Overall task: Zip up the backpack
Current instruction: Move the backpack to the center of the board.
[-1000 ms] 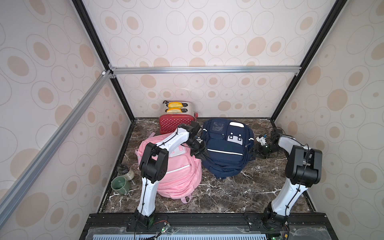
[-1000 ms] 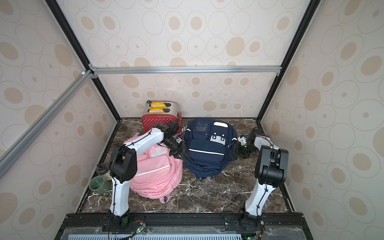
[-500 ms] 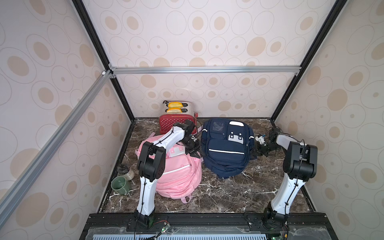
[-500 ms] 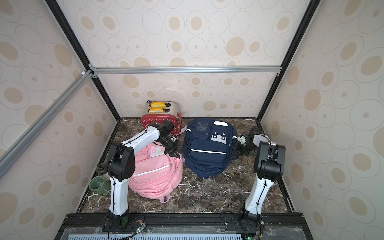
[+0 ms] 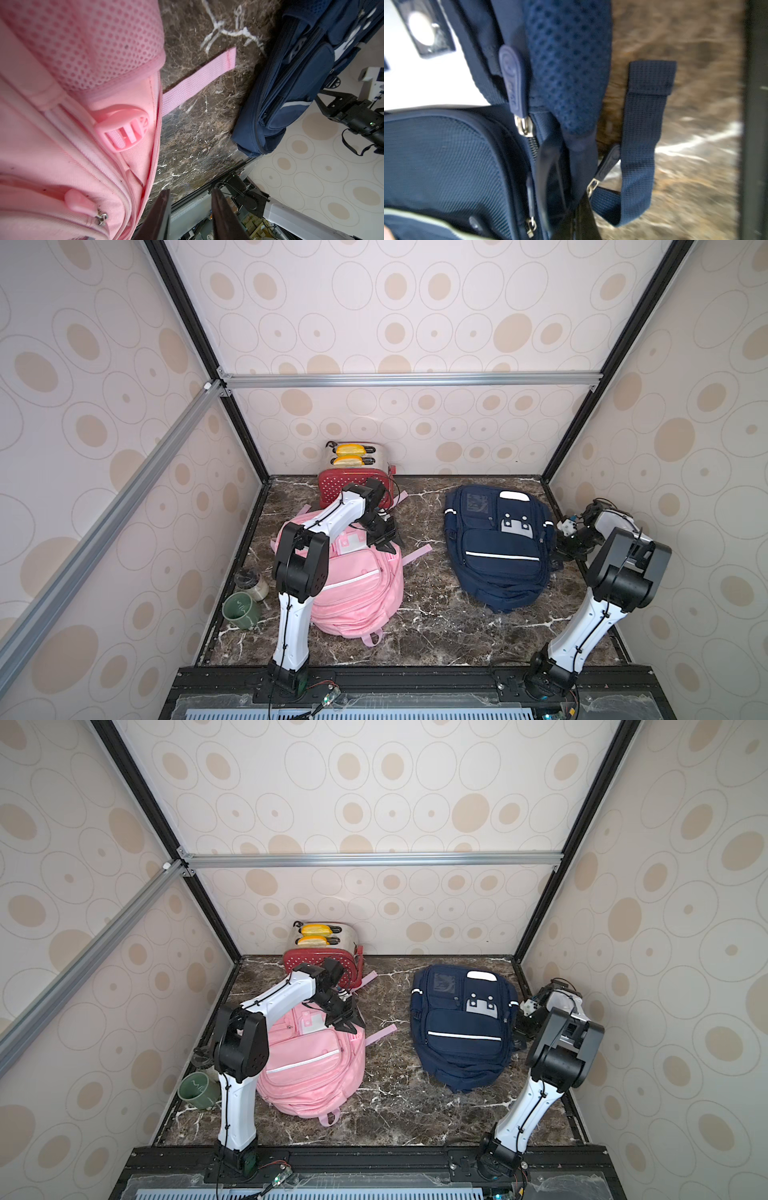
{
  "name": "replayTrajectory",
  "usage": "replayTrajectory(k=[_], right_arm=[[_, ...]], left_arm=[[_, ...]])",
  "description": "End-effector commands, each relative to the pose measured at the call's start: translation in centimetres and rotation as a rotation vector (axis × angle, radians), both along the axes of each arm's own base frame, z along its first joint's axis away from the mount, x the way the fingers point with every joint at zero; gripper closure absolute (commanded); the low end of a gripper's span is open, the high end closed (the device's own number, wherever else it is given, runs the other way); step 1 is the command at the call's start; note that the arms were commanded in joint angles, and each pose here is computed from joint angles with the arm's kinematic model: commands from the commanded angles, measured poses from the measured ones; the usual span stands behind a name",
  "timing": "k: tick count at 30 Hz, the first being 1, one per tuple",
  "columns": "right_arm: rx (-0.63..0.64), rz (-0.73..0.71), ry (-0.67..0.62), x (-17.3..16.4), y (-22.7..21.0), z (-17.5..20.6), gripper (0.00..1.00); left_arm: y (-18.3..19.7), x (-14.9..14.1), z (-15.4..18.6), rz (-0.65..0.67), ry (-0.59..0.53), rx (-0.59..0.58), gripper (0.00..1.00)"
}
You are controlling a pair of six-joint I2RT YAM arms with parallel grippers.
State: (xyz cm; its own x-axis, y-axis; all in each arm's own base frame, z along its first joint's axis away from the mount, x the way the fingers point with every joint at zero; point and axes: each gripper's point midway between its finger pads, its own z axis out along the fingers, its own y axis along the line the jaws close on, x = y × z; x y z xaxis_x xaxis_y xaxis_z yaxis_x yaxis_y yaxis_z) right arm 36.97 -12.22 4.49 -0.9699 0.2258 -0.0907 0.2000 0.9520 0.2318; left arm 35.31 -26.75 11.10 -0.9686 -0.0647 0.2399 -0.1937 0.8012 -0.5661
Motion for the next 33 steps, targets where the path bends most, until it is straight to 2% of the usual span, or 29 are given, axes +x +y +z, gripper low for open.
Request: replayTrajectory(k=[1,9,11,13,16,17,20,24,27,29,33], right_arm=[[-0.091,0.016,0.063,-1.1,-2.0,0.0,1.0],[-0.066,0.007,0.027,0.0,-2.3,0.3,0.99],[-0.067,0.003,0.021,0.0,-2.2,0.5,0.79],[-0.059,-0.001,-0.001,0.2,-2.0,1.1,0.69],[-0.041,-0.015,-0.054,0.7,-1.3,2.8,0.43],[-0.04,-0.017,-0.065,0.8,-1.1,3.3,0.37],[-0.008,-0.008,-0.106,1.1,0.8,5.5,0.32],[-0.036,0.061,-0.143,0.8,5.2,8.3,0.3],[-0.027,0.128,-0.232,1.5,10.0,11.2,0.29],[0.051,0.198,-0.318,2.2,14.6,13.4,0.29],[0.291,0.423,-0.432,2.6,27.6,16.3,0.3]], left_arm=[[-0.2,1.4,1.9,-0.022,-0.081,-0.019,0.65],[0.1,2.1,2.8,-0.031,-0.145,-0.001,0.65],[0.2,2.2,3.0,-0.033,-0.158,0.006,0.64],[0.5,2.3,3.2,-0.033,-0.174,0.024,0.62],[1.1,2.7,3.6,-0.034,-0.216,0.059,0.6],[1.4,2.8,3.8,-0.037,-0.229,0.072,0.58],[2.4,3.1,5.1,-0.05,-0.291,0.127,0.55],[5.1,3.5,7.5,-0.069,-0.407,0.27,0.45],[7.7,3.8,9.3,-0.058,-0.493,0.387,0.43],[9.8,3.8,10.5,-0.039,-0.54,0.469,0.43],[15.8,3.7,12.1,0.055,-0.576,0.623,0.42]])
